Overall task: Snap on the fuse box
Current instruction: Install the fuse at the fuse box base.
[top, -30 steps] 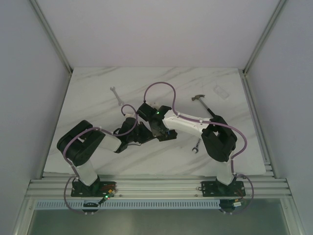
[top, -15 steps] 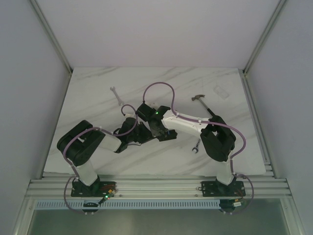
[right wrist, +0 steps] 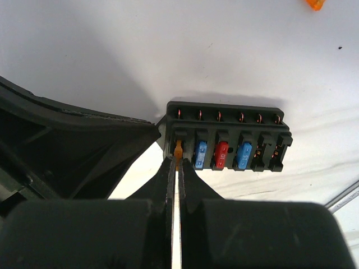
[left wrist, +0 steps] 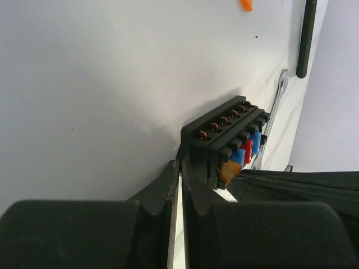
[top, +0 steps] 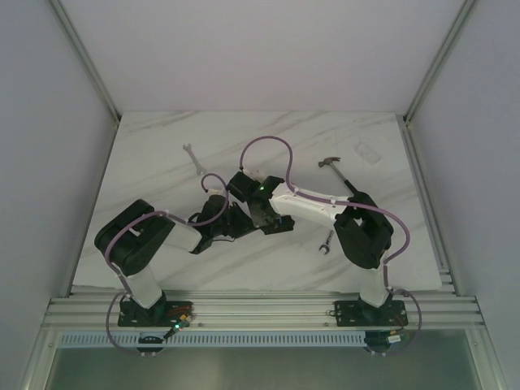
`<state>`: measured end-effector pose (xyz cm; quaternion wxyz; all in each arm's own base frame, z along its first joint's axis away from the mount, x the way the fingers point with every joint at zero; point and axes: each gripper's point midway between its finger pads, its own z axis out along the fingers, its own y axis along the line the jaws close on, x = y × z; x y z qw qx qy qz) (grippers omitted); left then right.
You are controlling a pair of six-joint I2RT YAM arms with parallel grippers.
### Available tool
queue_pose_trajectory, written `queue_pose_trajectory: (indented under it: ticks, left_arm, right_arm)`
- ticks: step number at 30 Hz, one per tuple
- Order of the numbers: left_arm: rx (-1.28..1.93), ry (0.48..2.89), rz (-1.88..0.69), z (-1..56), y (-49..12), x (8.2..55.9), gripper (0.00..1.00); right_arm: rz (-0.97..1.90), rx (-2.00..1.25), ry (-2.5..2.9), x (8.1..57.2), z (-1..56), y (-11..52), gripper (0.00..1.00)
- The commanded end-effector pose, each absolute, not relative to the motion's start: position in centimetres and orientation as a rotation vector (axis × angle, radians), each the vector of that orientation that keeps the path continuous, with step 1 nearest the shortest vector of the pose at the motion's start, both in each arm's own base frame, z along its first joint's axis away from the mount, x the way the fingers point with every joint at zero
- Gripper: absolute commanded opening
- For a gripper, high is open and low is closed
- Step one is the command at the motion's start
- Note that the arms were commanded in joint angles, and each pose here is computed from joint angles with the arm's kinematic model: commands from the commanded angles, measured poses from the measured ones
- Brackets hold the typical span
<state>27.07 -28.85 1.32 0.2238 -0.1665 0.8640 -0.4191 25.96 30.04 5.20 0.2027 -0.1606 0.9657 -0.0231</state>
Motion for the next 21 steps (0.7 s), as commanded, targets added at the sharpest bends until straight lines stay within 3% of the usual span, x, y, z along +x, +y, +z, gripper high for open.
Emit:
queue_pose_trajectory:
  ticks: [1, 21]
  left_arm:
    - [-0.517, 2.513, -0.969, -2.9, -26.5, 25.3, 0.14]
    - [-0.513, 2.516, -0.989, -2.9, -27.1, 25.0, 0.13]
  right_arm:
    - [-0.215, -0.447, 2.806, 23.8, 2.5, 26.8, 0.0]
    - [-0.248, -0.439, 2.868, 22.6, -0.7, 25.8, 0.0]
